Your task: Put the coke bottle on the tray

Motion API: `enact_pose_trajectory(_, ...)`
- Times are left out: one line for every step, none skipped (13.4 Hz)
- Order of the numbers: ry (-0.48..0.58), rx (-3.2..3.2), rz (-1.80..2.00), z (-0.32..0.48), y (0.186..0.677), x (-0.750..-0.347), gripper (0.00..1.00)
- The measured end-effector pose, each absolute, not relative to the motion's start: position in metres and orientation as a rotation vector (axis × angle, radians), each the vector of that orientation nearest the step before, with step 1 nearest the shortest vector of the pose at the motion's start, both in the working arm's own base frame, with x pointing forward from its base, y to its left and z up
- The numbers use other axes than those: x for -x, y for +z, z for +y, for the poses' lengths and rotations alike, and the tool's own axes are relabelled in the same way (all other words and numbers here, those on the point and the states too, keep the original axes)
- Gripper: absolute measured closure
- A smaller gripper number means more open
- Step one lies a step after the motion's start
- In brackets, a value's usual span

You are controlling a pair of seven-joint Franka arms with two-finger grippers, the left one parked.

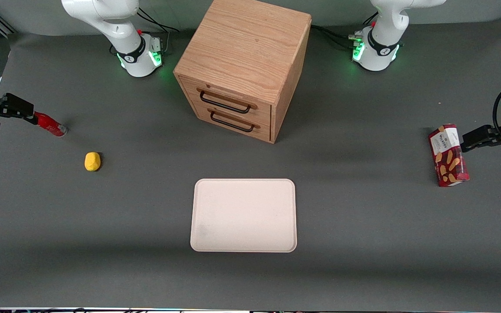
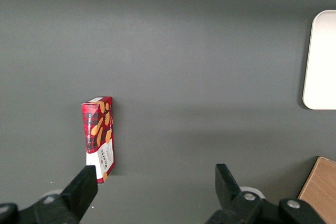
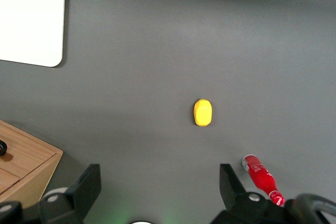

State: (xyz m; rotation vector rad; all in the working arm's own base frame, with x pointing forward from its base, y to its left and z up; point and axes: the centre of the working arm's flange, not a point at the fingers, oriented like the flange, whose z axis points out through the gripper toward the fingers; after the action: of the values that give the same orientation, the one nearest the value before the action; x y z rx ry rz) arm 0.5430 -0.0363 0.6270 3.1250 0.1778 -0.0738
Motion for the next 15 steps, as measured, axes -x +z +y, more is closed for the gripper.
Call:
enact_pose_trajectory(-0.074, -3.125, 0.178, -0.036, 0.627, -0.543, 0.00)
enact_pose_trajectory(-0.076, -3.125, 0.178, -0.036, 0.627, -0.543, 0.00)
enact_pose_trajectory(-0.076, -3.125, 0.178, -0.036, 0.627, -0.543, 0.00)
enact_pose_trajectory(-0.076, -3.125, 0.178, -0.036, 0.627, -0.543, 0.00)
enact_pose_trajectory(-0.076, -3.125, 0.178, -0.036, 0.627, -0.543, 0.00)
enact_pose_trajectory(-0.076, -3.125, 0.178, -0.036, 0.627, -0.543, 0.00)
enact_pose_trajectory(-0.076, -3.125, 0.178, -0.036, 0.627, -0.543, 0.00)
enact_pose_trajectory(-0.079, -3.125, 0.178, -0.036, 0.627, -0.543, 0.00)
enact_pose_trajectory(-0.092, -3.123, 0.180, -0.036, 0.626, -0.541, 0.00)
enact_pose_trajectory(-0.122, -3.114, 0.181, -0.038, 0.626, -0.537, 0.00)
enact_pose_trajectory(-0.147, -3.095, 0.185, -0.040, 0.628, -0.531, 0.00)
enact_pose_trajectory(-0.165, -3.073, 0.200, -0.045, 0.630, -0.524, 0.00)
enact_pose_trajectory(-0.180, -3.053, 0.213, -0.053, 0.633, -0.514, 0.00)
enact_pose_trajectory(-0.186, -3.045, 0.217, -0.067, 0.636, -0.503, 0.00)
enact_pose_trajectory(-0.188, -3.049, 0.222, -0.087, 0.639, -0.491, 0.00)
